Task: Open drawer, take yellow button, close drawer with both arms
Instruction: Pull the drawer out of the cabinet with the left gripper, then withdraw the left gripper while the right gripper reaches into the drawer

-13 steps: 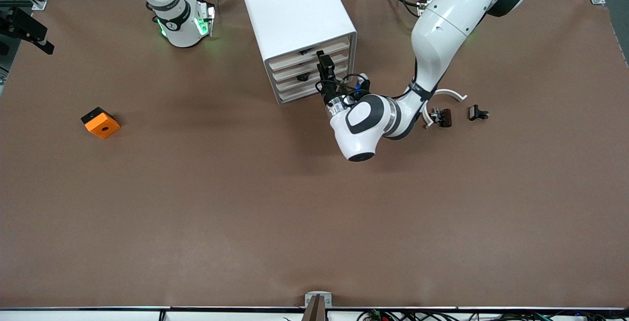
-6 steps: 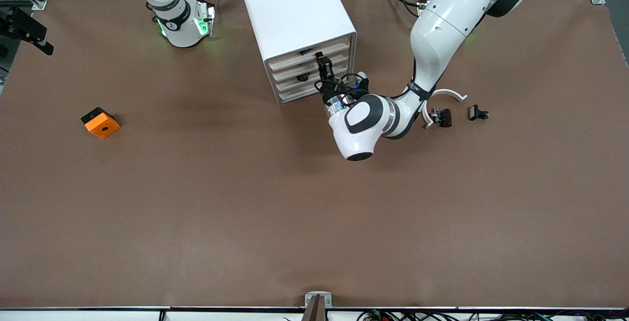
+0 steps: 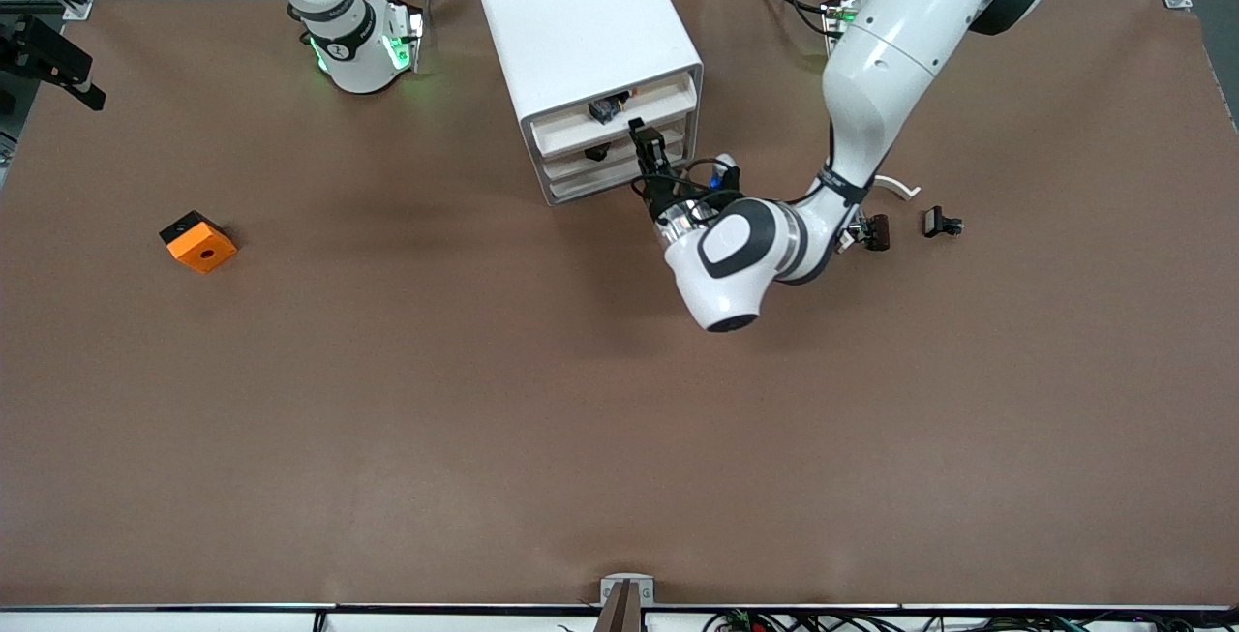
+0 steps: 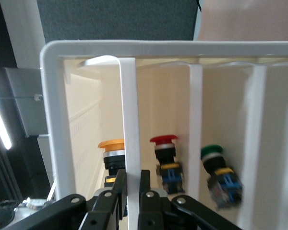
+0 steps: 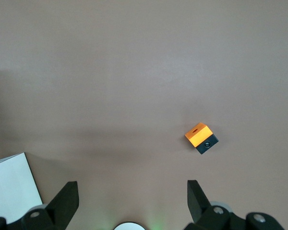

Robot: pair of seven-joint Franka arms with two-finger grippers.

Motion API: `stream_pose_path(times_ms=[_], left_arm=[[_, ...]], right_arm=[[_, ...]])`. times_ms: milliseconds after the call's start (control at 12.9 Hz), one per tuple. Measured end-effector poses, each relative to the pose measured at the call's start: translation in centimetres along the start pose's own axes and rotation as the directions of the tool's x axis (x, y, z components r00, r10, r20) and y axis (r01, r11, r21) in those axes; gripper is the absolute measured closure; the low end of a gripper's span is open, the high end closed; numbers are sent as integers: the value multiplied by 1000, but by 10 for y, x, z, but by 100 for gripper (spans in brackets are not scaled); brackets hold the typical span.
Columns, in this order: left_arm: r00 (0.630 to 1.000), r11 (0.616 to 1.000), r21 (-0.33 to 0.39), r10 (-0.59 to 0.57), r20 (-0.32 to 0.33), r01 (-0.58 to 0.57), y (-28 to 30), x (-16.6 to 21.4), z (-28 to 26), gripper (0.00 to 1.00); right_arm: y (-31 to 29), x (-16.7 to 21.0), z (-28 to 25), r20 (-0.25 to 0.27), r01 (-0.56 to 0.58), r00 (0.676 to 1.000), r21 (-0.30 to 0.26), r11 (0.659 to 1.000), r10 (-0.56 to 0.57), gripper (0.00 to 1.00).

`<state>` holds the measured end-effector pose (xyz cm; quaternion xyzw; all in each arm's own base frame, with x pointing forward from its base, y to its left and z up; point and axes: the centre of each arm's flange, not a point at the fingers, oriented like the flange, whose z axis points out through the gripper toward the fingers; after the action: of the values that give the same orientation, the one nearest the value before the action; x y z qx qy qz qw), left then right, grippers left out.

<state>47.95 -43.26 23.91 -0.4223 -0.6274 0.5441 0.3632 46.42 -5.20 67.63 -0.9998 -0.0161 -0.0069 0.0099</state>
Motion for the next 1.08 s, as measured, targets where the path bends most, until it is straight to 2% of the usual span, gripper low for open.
stream_pose_path(times_ms=[232, 541, 696, 851, 928, 1083], left_arm=[[997, 1000, -25, 0, 75, 2, 1, 17, -46, 86], [994, 998, -55, 5, 110, 1, 1, 22, -65, 86], [992, 997, -73, 18, 123, -10, 1, 24, -73, 86], [990, 995, -94, 41, 136, -29, -2, 23, -80, 85], [987, 992, -116, 68, 148, -51, -3, 22, -86, 79], [978, 983, -158, 120, 170, -93, -4, 24, -100, 56]], right_arm=[[3, 0, 4, 6, -9, 1000, 1, 1000, 9, 0], [8, 14, 12, 16, -16, 1000, -2, 1000, 16, 0], [9, 27, 25, 39, -18, 999, -3, 1000, 18, 0], [9, 42, 47, 85, -16, 996, -2, 1000, 16, 0], [9, 52, 65, 118, -15, 993, 0, 1000, 15, 0], [10, 71, 105, 191, -17, 981, 3, 1000, 16, 0]])
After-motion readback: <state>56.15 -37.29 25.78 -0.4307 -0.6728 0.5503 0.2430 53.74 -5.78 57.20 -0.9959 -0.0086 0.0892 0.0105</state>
